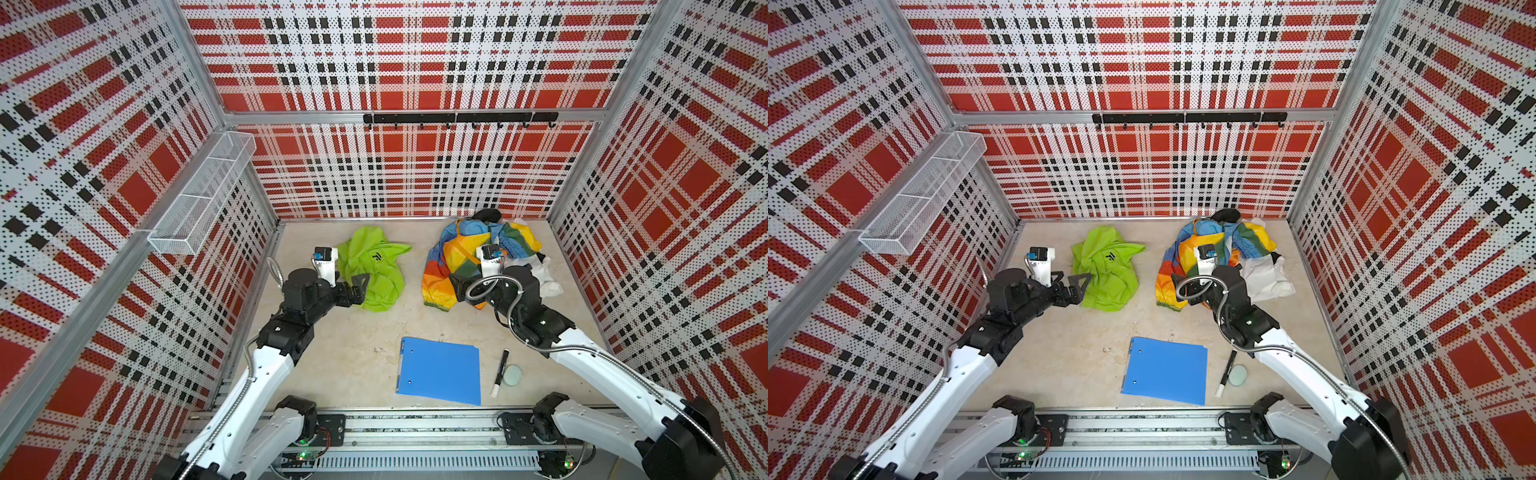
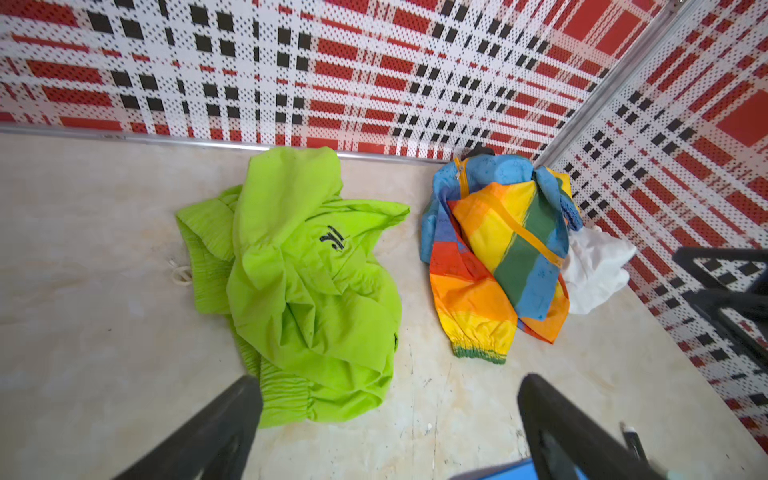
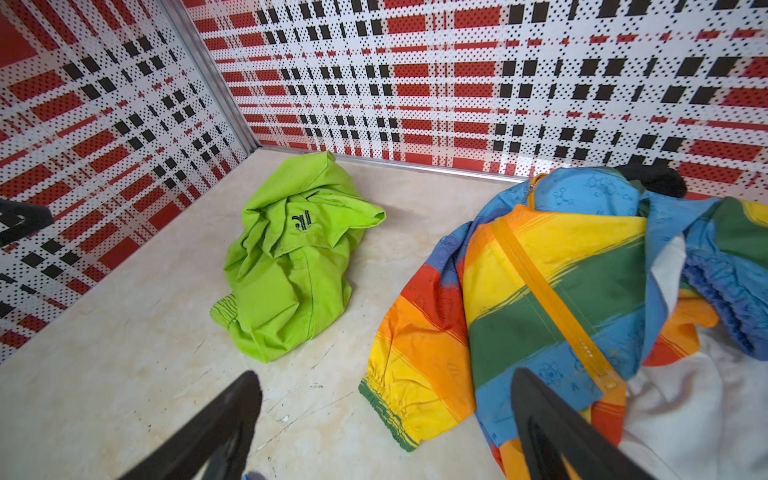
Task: Pick out a specific cloth from the pile
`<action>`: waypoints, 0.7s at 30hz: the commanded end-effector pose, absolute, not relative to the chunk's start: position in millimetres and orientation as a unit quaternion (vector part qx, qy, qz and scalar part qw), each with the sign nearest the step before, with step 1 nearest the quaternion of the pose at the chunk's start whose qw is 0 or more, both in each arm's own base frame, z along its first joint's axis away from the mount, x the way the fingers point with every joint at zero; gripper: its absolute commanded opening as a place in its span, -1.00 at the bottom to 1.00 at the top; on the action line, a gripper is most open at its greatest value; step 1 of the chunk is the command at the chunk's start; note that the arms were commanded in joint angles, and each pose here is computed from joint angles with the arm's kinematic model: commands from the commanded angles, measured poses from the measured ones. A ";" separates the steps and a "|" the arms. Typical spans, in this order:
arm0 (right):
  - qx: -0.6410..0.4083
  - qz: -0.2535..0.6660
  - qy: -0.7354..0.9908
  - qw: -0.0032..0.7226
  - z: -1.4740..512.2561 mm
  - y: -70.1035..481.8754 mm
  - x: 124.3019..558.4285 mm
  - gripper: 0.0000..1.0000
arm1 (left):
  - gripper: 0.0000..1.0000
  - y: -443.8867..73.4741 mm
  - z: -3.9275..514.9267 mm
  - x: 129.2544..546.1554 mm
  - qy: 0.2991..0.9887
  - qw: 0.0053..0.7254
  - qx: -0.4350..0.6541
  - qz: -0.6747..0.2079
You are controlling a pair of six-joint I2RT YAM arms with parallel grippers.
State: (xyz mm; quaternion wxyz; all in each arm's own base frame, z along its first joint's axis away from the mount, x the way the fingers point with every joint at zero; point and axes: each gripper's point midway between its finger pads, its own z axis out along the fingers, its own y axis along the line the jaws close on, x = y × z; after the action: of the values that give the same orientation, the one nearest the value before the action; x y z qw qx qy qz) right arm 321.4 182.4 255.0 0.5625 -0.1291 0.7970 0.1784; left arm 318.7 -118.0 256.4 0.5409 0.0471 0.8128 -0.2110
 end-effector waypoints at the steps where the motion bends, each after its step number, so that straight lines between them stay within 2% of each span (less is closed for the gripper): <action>1: -0.094 0.155 0.790 0.586 262.0 162.1 318.8 1.00 | 0.98 -95.6 257.6 337.5 0.791 0.591 -0.017 -0.157; 7: -0.033 0.086 0.797 0.597 248.1 117.8 311.6 1.00 | 0.98 -56.9 232.4 352.3 0.786 0.612 -0.050 -0.077; 12: -0.020 0.054 0.791 0.609 240.9 94.5 307.8 1.00 | 0.99 -8.4 208.0 350.5 0.772 0.623 -0.101 -0.072; 16: -0.009 0.012 0.791 0.612 230.2 76.1 309.0 1.00 | 0.99 8.0 201.7 347.3 0.762 0.641 -0.087 -0.034; 21: 0.012 0.002 0.787 0.617 219.7 50.5 316.7 1.00 | 0.98 13.2 180.6 355.2 0.767 0.639 -0.064 0.008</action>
State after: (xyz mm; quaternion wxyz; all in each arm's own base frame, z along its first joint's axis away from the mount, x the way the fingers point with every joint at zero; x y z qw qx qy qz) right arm 310.5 61.9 206.6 0.5843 0.0021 0.8115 0.0062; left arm 347.6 10.9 167.1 0.5997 -0.0880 0.7952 -0.0169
